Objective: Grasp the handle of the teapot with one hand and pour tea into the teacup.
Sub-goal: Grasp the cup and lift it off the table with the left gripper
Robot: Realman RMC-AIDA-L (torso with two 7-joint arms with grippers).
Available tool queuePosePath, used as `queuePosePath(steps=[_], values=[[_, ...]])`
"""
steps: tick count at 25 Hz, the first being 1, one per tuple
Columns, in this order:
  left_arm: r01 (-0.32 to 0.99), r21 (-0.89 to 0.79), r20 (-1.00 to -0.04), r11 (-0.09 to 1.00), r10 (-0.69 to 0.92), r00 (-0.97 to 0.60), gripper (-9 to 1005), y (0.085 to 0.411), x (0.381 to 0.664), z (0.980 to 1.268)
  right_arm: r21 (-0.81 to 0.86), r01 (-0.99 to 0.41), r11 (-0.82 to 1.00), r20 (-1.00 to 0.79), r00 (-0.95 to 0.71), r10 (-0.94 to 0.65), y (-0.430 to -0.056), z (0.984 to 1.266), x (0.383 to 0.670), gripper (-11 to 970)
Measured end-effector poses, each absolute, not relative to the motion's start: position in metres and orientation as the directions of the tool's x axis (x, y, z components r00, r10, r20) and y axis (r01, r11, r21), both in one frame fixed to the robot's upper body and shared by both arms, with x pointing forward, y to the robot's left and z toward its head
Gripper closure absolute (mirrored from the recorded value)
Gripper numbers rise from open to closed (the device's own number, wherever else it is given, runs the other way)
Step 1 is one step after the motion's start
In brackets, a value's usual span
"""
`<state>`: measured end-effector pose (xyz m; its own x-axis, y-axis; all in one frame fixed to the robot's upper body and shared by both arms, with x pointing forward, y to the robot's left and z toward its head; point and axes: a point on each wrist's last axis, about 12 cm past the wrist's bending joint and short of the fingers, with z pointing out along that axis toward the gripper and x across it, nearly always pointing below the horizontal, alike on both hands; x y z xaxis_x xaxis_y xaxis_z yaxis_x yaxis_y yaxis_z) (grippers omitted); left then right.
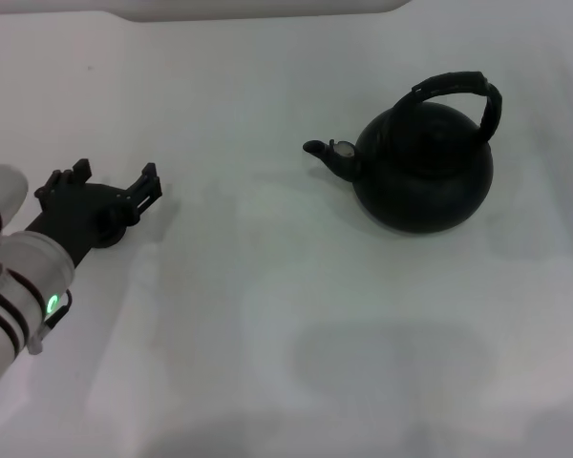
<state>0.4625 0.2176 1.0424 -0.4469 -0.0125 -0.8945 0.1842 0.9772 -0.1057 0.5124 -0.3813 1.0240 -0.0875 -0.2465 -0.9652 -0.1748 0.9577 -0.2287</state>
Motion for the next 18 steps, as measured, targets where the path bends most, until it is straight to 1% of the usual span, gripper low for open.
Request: queuePosePath(steps=[4, 6, 9, 10, 11, 12, 18], values=[[0.174, -0.079, -0.900, 0.982, 0.005, -0.435, 134, 0.224, 0.468, 1.043, -0.226, -0.174, 0.958, -0.965, -0.095, -0.245, -0.381, 1.023, 0.512, 104], [0.160, -0.049, -0.907, 0.986, 0.023, -0.420, 134, 0.234, 0.478, 1.045, -0.227, -0.174, 0.958, -0.964, -0.099, -0.247, -0.381, 1.022, 0.513, 104], [0.134, 0.011, -0.915, 0.991, 0.064, -0.399, 134, 0.251, 0.500, 1.048, -0.233, -0.179, 0.956, -0.962, -0.106, -0.254, -0.379, 1.021, 0.514, 104], [0.134, 0.011, -0.915, 0.991, 0.064, -0.399, 134, 0.251, 0.500, 1.048, -0.236, -0.182, 0.954, -0.960, -0.105, -0.258, -0.378, 1.021, 0.514, 104], [0.125, 0.031, -0.916, 0.992, 0.078, -0.393, 134, 0.256, 0.508, 1.048, -0.241, -0.187, 0.952, -0.959, -0.105, -0.263, -0.377, 1.021, 0.514, 104], [0.099, 0.073, -0.920, 0.992, 0.106, -0.376, 134, 0.266, 0.527, 1.050, -0.245, -0.190, 0.951, -0.958, -0.105, -0.268, -0.376, 1.020, 0.514, 104], [0.022, 0.166, -0.926, 0.986, 0.164, -0.339, 135, 0.286, 0.569, 1.058, -0.247, -0.198, 0.948, -0.957, -0.105, -0.271, -0.372, 1.019, 0.514, 103]])
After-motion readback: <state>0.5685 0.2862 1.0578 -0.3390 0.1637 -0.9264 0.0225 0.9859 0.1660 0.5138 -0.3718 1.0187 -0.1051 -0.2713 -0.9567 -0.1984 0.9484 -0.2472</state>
